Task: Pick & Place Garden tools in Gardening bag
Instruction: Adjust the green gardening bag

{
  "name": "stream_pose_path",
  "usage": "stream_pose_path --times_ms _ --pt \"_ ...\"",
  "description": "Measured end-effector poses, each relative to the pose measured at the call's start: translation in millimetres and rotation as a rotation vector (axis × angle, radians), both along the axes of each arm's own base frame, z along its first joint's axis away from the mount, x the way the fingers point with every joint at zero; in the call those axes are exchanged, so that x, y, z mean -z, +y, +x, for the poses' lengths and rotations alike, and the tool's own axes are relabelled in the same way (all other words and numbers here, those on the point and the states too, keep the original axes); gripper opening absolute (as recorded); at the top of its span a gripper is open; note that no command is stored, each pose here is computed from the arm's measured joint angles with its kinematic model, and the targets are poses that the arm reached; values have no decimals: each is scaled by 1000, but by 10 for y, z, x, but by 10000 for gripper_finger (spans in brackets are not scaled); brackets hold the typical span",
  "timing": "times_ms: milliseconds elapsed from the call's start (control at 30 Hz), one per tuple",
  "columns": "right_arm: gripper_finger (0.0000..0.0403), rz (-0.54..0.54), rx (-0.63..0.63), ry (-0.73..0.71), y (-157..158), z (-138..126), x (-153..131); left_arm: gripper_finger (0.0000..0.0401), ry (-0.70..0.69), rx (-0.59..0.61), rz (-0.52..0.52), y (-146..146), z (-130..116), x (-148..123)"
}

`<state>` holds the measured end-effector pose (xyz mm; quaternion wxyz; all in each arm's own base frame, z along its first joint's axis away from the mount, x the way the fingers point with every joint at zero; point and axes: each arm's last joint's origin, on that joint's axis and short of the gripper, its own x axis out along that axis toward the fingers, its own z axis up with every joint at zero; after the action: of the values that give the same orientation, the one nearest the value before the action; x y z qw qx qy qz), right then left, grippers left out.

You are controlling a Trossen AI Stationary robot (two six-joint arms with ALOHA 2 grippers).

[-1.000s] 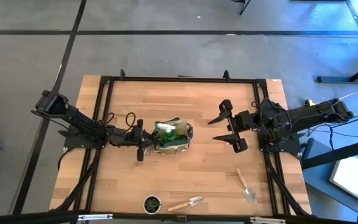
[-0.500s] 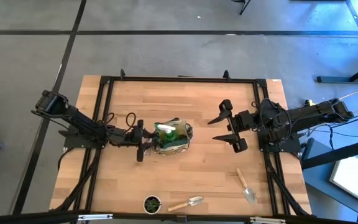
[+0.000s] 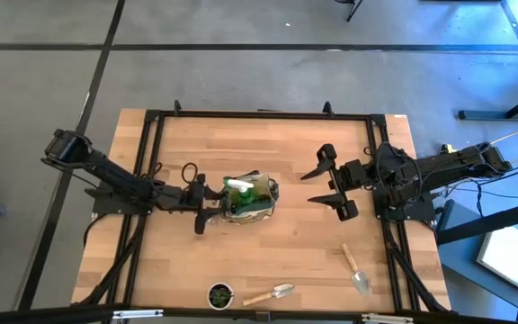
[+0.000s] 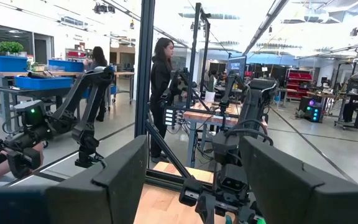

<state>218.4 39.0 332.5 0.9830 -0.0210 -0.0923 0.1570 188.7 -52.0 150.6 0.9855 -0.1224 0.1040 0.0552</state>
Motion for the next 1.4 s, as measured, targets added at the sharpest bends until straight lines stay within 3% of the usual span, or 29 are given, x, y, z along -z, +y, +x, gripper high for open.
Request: stream_pose_path --times_ms 333,667,867,1133,1400 --pt "259 2 12 0 -3 1 0 192 -50 1 21 -85 -140 -161" --pt "259 2 12 0 -3 1 0 191 -16 -19 20 -122 -343 -232" --pt "259 -8 18 -3 -5 1 -1 191 -147 38 17 -164 -406 -413" --pt "259 -7 18 -14 -6 0 -11 191 -348 267 34 -281 -433 -612" --pt "259 5 16 -18 -6 -2 -18 191 -496 318 48 -283 -457 -749"
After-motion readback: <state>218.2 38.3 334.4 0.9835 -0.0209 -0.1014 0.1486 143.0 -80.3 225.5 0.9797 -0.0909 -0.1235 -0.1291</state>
